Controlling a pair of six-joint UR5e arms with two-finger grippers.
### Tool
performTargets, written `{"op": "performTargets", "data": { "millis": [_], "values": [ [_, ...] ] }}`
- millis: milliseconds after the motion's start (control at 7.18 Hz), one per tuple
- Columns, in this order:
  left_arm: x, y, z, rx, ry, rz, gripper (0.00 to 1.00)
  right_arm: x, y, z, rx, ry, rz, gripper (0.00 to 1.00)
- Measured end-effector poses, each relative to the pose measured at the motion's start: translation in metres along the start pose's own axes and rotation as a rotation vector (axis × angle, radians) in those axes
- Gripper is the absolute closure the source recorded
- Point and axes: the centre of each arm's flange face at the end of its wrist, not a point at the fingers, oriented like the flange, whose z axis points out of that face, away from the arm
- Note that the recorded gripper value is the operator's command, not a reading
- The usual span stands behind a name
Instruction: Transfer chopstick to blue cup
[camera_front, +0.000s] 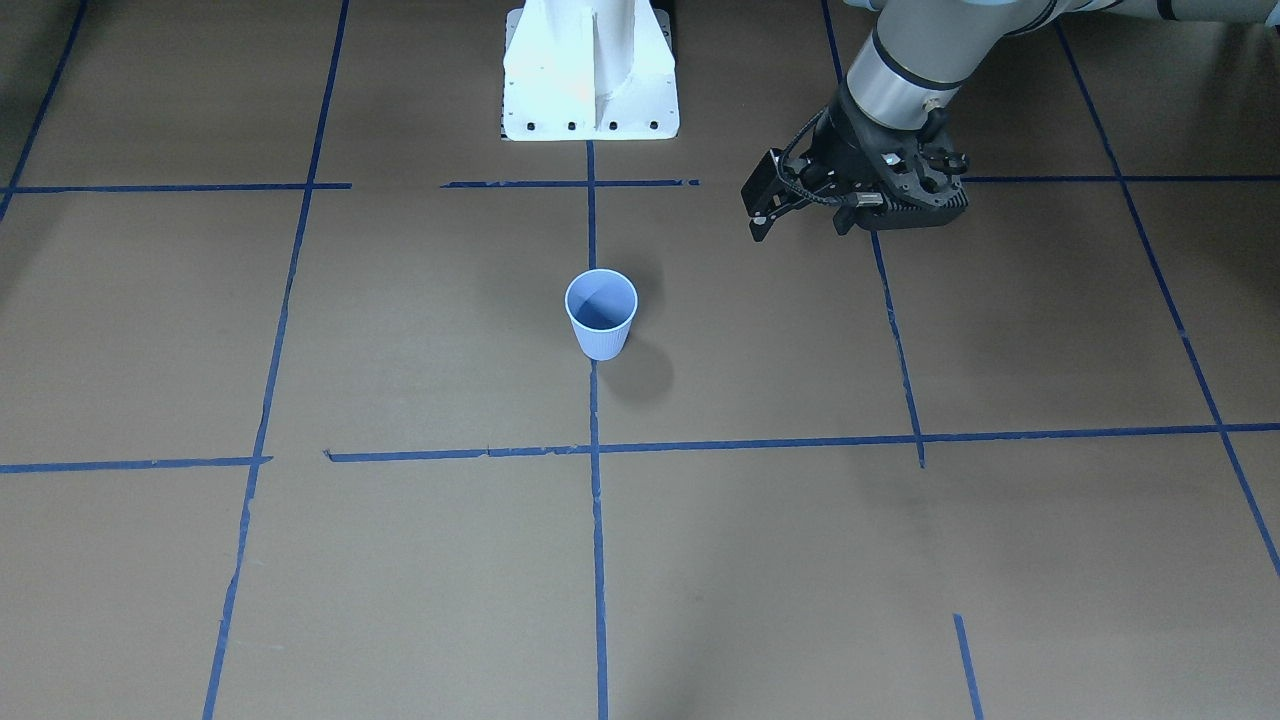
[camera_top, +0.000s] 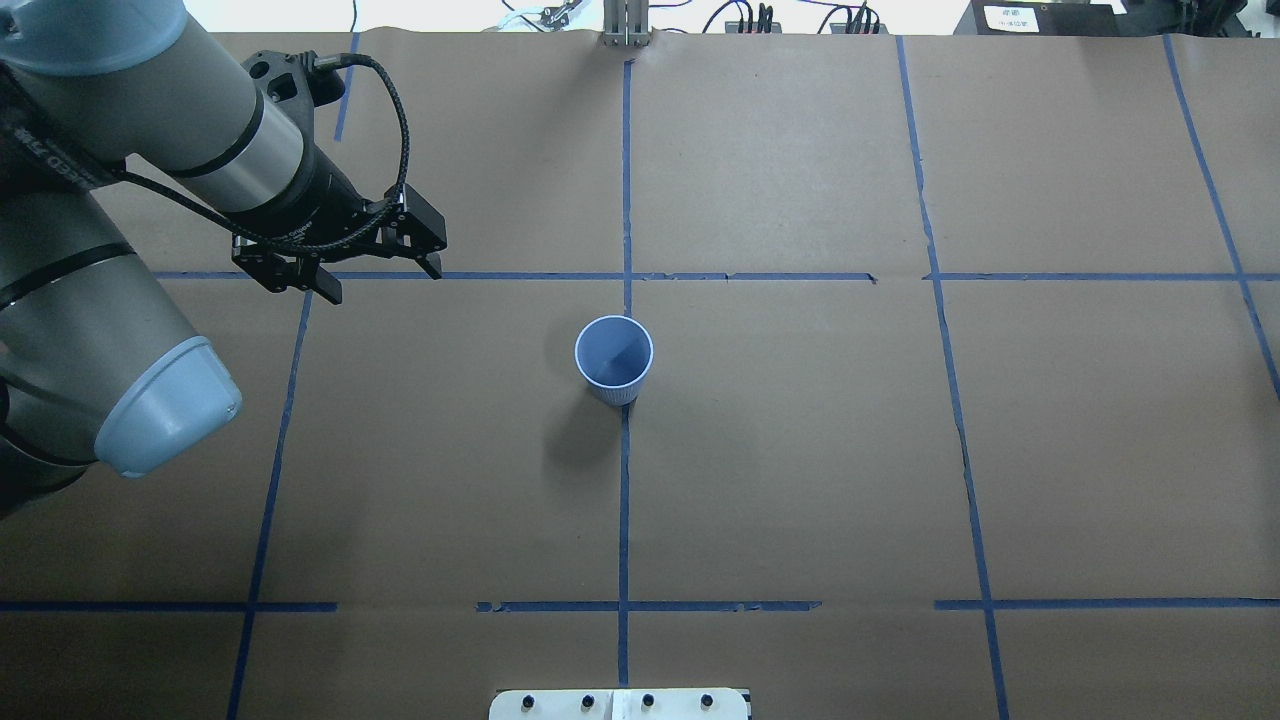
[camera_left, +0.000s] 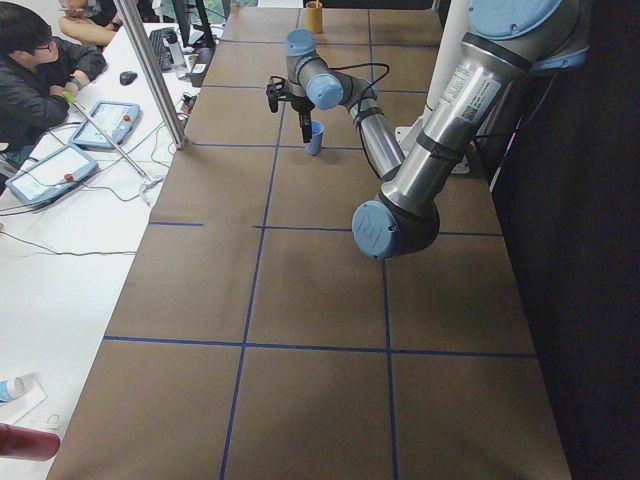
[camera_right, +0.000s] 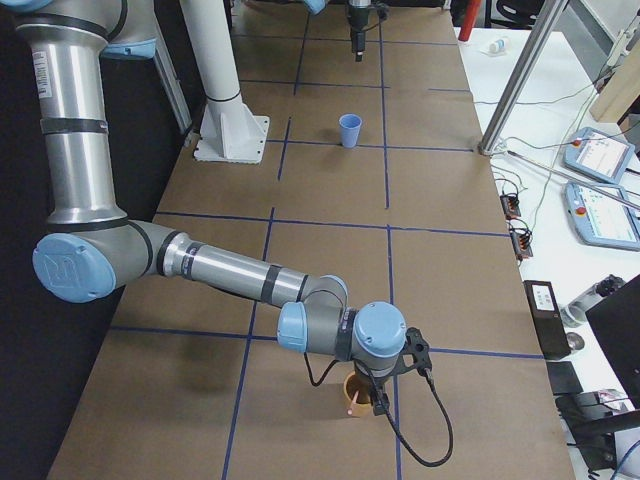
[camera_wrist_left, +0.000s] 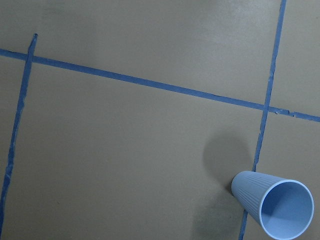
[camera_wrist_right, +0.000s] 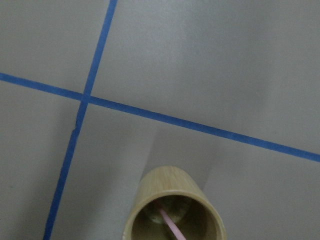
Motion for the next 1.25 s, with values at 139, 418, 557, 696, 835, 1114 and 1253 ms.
{"op": "performTargets", "data": {
  "millis": [139,418,557,696,835,1114,1253],
  "values": [
    [0.000,0.001,-0.002,0.000,0.003,0.002,0.00,0.004,0.012,0.008,-0.027,0.013,-0.008,0.00],
    [0.001,0.003,-0.004,0.001,0.008,0.005,0.00,0.009,0.029,0.015,-0.063,0.017,-0.010,0.08],
    [0.001,0.004,-0.005,0.001,0.010,0.007,0.00,0.011,0.033,0.015,-0.072,0.015,-0.003,0.25],
    [0.002,0.005,-0.006,0.002,0.013,0.008,0.00,0.012,0.037,0.016,-0.076,0.012,0.006,0.47],
    [0.002,0.006,-0.008,0.003,0.015,0.009,0.00,0.013,0.042,0.016,-0.077,0.008,0.013,0.63],
    [0.002,0.007,-0.009,0.001,0.019,0.010,0.00,0.019,0.054,0.012,-0.067,0.001,0.038,0.68],
    [0.003,0.008,-0.010,-0.006,0.022,0.009,0.00,0.022,0.057,0.009,-0.060,0.000,0.047,0.68]
  ]
}}
